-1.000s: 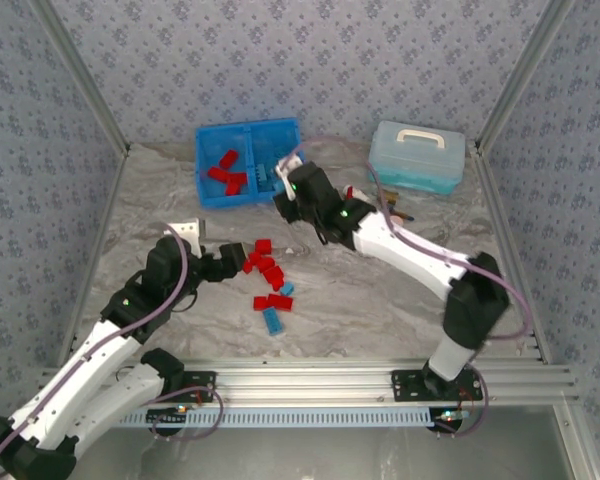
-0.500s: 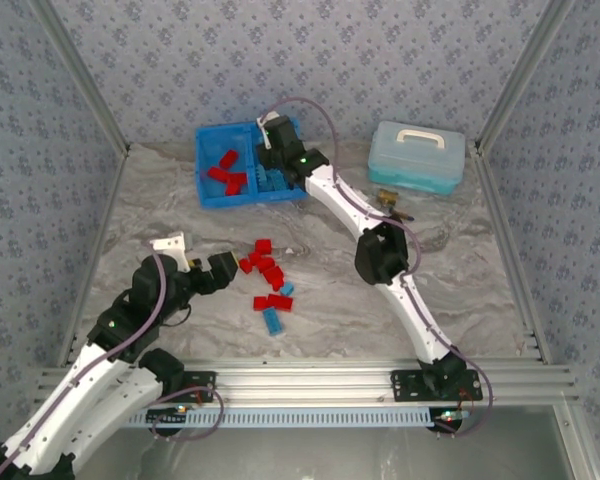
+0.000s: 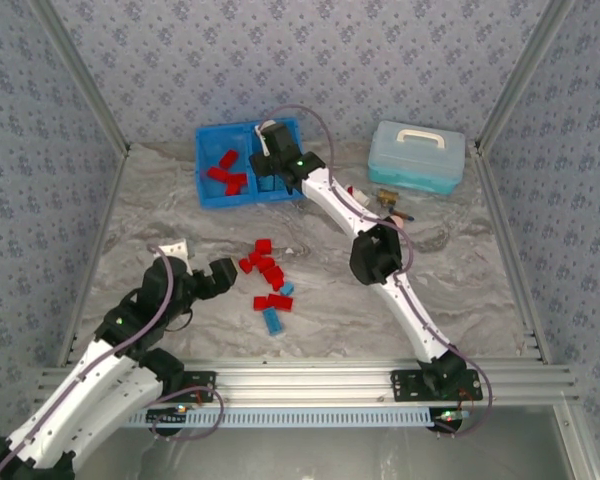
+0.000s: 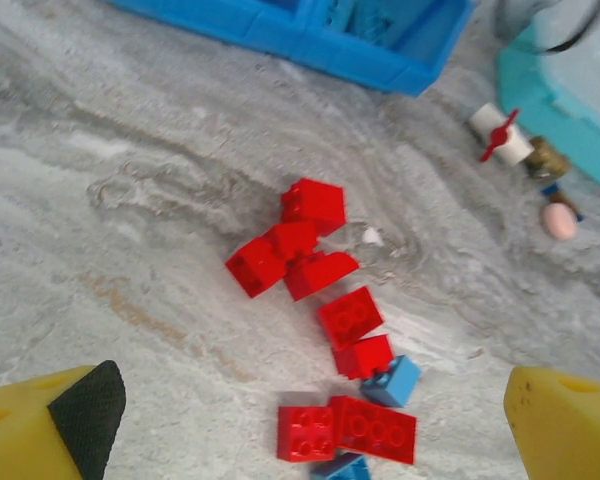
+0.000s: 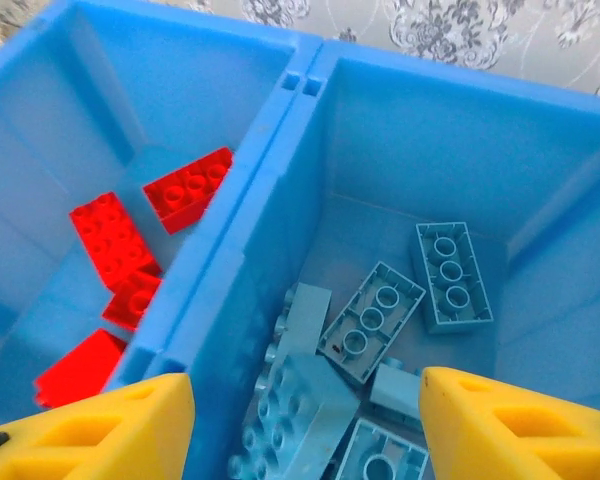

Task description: Sort the legos into containers by color

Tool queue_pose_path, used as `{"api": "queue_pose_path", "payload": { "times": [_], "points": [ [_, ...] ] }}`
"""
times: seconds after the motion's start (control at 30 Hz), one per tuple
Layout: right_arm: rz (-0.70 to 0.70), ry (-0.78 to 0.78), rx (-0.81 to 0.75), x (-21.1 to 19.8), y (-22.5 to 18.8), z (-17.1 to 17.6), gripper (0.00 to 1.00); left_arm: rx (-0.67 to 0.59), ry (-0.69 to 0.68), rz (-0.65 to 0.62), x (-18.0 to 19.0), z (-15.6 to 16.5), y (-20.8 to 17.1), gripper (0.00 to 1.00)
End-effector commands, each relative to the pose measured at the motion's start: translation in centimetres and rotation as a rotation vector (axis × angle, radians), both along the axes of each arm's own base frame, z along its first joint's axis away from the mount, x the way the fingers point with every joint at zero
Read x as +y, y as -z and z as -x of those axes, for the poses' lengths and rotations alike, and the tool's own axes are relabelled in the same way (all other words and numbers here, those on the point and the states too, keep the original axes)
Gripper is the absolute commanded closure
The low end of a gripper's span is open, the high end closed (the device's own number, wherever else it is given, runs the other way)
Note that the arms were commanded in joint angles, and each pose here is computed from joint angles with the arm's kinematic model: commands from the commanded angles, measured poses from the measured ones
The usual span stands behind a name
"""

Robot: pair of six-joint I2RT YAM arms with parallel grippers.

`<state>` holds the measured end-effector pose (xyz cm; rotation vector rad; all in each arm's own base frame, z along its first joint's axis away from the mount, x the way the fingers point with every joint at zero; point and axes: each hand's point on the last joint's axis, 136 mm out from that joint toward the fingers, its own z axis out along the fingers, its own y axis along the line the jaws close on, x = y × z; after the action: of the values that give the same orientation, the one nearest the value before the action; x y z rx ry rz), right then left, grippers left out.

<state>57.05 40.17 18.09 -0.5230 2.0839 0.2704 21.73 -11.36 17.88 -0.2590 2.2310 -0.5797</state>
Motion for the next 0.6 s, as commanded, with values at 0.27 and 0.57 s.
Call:
{"api": "queue_pose_path", "payload": {
  "times": [0.27,0.57],
  "points": [
    [-0.085,-0.274,-0.134,-2.8,-14.1,17.7,0.17,0.214,0.185,-0.302,-3.4,-3.9,5.8,0.06],
    [-0.073,-0.31,-0.104,-7.0,-12.2,27.1,0.05,0.226,0.516,-0.58,-5.3,-7.3,9.0,0.14]
  ]
}}
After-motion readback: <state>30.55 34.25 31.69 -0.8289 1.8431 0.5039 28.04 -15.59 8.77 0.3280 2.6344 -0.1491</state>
